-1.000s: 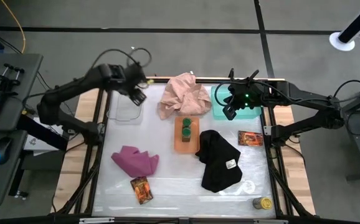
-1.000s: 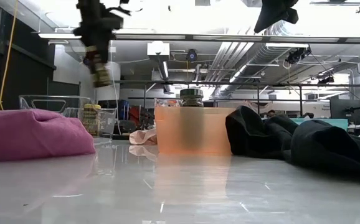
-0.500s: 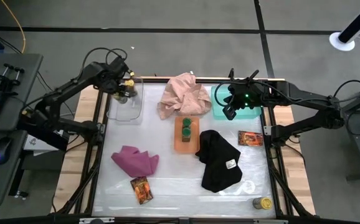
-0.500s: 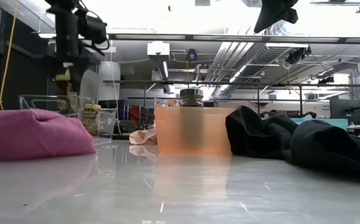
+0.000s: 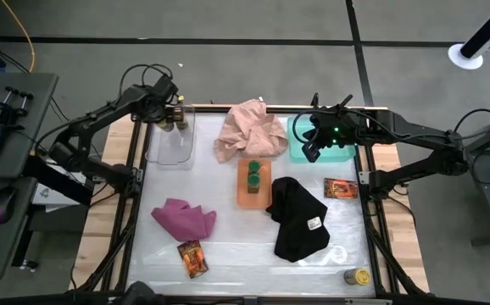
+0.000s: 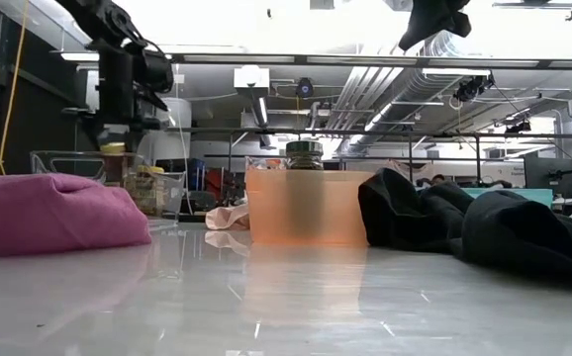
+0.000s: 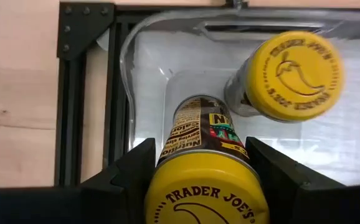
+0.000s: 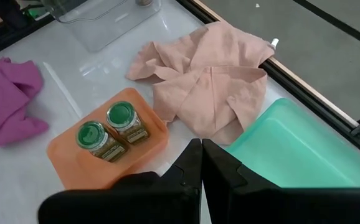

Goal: Sort spices by type
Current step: Put the left yellow seasoning bottle into the transparent bin

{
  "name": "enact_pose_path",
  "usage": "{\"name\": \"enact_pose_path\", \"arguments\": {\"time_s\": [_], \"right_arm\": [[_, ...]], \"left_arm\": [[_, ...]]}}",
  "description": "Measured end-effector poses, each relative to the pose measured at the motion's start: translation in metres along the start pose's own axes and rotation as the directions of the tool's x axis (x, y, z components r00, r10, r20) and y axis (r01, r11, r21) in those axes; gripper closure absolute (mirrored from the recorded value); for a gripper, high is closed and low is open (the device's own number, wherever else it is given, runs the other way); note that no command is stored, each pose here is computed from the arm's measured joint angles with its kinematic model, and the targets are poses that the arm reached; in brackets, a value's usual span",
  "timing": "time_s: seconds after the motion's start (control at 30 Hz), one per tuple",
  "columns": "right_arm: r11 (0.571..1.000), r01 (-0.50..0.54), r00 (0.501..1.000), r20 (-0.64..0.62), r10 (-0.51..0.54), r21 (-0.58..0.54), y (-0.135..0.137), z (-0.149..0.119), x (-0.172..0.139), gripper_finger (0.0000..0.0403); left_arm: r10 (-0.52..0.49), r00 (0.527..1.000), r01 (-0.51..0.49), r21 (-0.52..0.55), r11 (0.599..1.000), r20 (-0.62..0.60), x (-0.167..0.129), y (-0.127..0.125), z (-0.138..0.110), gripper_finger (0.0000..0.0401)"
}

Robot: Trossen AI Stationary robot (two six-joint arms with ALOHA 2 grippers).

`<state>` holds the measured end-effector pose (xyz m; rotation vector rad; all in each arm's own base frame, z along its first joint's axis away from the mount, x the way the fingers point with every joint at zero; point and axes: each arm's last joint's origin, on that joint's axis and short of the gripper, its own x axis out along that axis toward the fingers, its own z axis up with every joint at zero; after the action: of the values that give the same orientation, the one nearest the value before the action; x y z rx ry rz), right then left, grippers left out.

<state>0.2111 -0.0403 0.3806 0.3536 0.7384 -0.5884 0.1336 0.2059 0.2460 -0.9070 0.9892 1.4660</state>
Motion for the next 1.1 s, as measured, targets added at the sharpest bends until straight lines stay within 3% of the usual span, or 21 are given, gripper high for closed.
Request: {"name": "enact_pose_path", "arguments": {"time_s": [0.5, 0.77, 1.1], "right_arm": [[1.0, -0.001, 1.0, 0.001, 0.001, 0.028, 0.0, 0.0, 0.0, 0.0403], [0.999, -0.001, 1.0, 0.001, 0.001, 0.041, 0.0, 0.0, 0.0, 0.0403], [0.999, -0.001, 1.0, 0.001, 0.001, 0.054, 0.0, 0.0, 0.0, 0.0403]], "left_arm": [[0.112, 0.993, -0.111, 0.02, 0.994, -0.039, 0.037, -0.016, 0.007, 0.0212], [0.059, 0.998, -0.058, 0.026, 0.998, -0.004, 0.038, -0.02, 0.011, 0.0113], [0.059, 0.998, -0.058, 0.05, 0.997, -0.007, 0.038, -0.02, 0.011, 0.0098]]}}
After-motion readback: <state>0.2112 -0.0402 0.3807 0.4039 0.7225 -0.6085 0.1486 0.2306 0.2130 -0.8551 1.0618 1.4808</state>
